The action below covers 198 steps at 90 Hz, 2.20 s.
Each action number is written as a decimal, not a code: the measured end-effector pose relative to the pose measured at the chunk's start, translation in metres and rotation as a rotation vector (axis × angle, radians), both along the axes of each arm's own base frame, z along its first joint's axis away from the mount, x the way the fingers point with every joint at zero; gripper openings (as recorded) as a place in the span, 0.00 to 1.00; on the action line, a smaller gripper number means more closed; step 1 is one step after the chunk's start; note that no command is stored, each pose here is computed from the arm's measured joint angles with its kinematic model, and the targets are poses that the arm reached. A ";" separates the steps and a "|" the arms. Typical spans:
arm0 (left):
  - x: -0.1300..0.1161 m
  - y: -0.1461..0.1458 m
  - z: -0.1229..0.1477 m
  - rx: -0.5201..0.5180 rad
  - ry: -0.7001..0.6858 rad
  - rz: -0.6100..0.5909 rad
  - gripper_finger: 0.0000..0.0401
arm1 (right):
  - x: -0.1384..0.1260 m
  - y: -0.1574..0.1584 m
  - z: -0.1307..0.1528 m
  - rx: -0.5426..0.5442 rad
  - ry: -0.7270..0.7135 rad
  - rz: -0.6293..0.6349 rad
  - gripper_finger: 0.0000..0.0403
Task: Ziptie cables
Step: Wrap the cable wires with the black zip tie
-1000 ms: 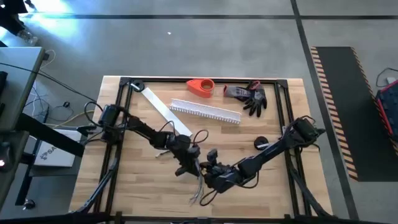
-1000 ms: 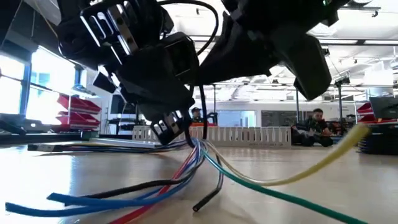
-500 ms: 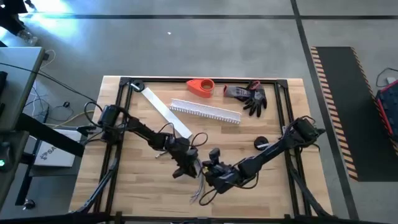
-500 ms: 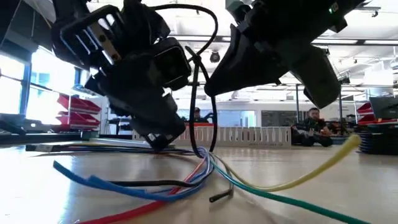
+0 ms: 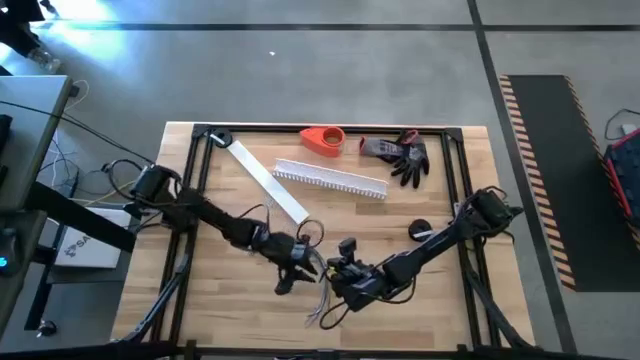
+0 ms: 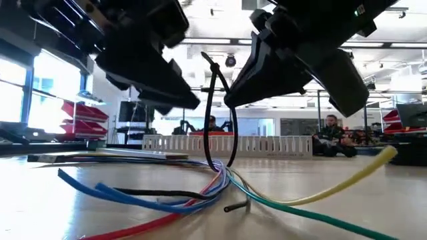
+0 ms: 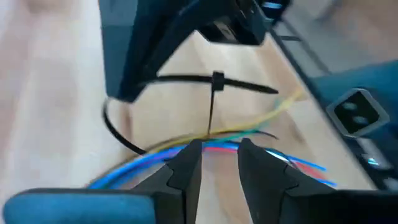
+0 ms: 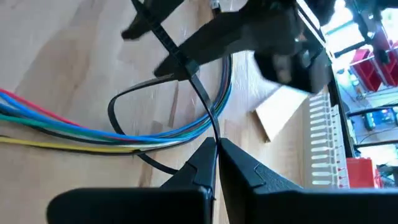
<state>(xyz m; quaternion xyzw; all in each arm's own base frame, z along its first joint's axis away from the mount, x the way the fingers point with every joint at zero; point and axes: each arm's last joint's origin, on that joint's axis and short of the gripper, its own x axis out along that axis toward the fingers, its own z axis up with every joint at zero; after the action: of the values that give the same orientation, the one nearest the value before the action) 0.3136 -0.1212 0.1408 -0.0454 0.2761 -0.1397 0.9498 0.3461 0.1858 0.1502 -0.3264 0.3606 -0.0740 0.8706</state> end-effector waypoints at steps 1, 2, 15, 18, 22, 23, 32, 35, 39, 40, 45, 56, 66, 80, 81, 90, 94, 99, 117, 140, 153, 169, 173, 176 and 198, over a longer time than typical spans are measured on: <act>0.000 -0.001 -0.001 0.010 -0.006 0.007 0.22 | 0.000 0.000 0.000 0.000 0.000 0.000 0.00; 0.000 -0.002 -0.002 0.018 -0.011 0.014 0.22 | 0.000 0.000 0.000 0.000 0.000 0.000 0.00; 0.004 -0.006 -0.007 0.011 -0.062 0.036 0.24 | 0.001 -0.001 0.000 -0.003 0.000 0.000 0.00; 0.005 -0.006 -0.007 -0.005 -0.068 0.037 0.25 | 0.001 -0.001 0.000 -0.001 -0.001 -0.002 0.00; 0.006 -0.007 -0.008 -0.026 -0.066 0.040 0.26 | 0.001 -0.001 0.000 0.000 -0.002 -0.003 0.00; 0.006 -0.007 -0.008 -0.032 -0.067 0.041 0.26 | 0.001 -0.001 0.000 0.000 -0.002 -0.003 0.00; 0.009 -0.007 -0.007 -0.068 -0.097 0.052 0.27 | 0.001 -0.001 0.000 0.000 -0.003 -0.003 0.00; 0.010 -0.008 -0.007 -0.074 -0.112 0.053 0.27 | 0.001 -0.001 0.000 0.001 -0.005 -0.004 0.00; 0.010 -0.008 -0.007 -0.080 -0.122 0.062 0.26 | 0.001 -0.001 0.000 0.005 -0.007 -0.007 0.00; 0.011 -0.008 -0.007 -0.083 -0.124 0.066 0.26 | 0.001 -0.001 0.000 0.006 -0.008 -0.007 0.00; 0.011 -0.008 -0.008 -0.096 -0.121 0.083 0.24 | 0.001 -0.001 0.000 0.006 -0.007 -0.008 0.00; 0.011 -0.008 -0.008 -0.122 -0.112 0.099 0.15 | 0.001 -0.001 0.000 0.009 -0.006 -0.012 0.00; 0.011 -0.007 -0.008 -0.126 -0.111 0.093 0.03 | 0.001 -0.001 0.000 0.003 -0.005 -0.006 0.00; 0.013 -0.002 -0.008 -0.170 -0.091 0.059 0.00 | 0.003 0.002 0.003 -0.063 -0.017 0.049 0.00; 0.014 -0.001 -0.008 -0.173 -0.090 0.056 0.00 | 0.003 0.003 0.003 -0.069 -0.019 0.054 0.00; 0.015 0.002 -0.007 -0.205 -0.088 0.042 0.00 | 0.004 0.008 0.006 -0.135 -0.016 0.126 0.00; 0.016 0.004 -0.007 -0.212 -0.090 0.036 0.00 | 0.003 0.010 0.007 -0.161 -0.014 0.156 0.00; 0.016 0.005 -0.007 -0.212 -0.089 0.038 0.00 | 0.003 0.013 0.008 -0.188 -0.009 0.185 0.00; 0.017 0.007 -0.007 -0.212 -0.088 0.043 0.00 | 0.002 0.016 0.009 -0.226 0.003 0.243 0.00; 0.016 0.007 -0.010 -0.152 -0.083 0.105 0.00 | 0.001 0.016 0.011 -0.185 -0.040 0.170 0.06; 0.015 0.009 -0.013 -0.071 -0.083 0.223 0.00 | -0.010 0.016 0.028 -0.019 -0.080 0.085 0.19; 0.013 0.013 -0.010 0.045 -0.168 0.516 0.00 | -0.034 0.013 0.044 0.214 -0.081 -0.103 0.29; 0.013 0.014 -0.009 0.054 -0.189 0.576 0.00 | -0.040 0.013 0.051 0.281 -0.094 -0.139 0.30; 0.013 0.014 -0.009 0.057 -0.198 0.600 0.00 | -0.045 0.015 0.057 0.327 -0.104 -0.153 0.30; 0.012 0.012 -0.008 0.056 -0.207 0.632 0.00 | -0.051 0.028 0.060 0.474 -0.087 -0.115 0.31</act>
<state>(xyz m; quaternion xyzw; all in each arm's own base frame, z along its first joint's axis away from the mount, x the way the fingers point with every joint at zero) 0.3256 -0.1087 0.1325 -0.0883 0.1540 0.1658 0.9701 0.2948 0.2142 0.2106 -0.0886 0.3480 -0.0510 0.9319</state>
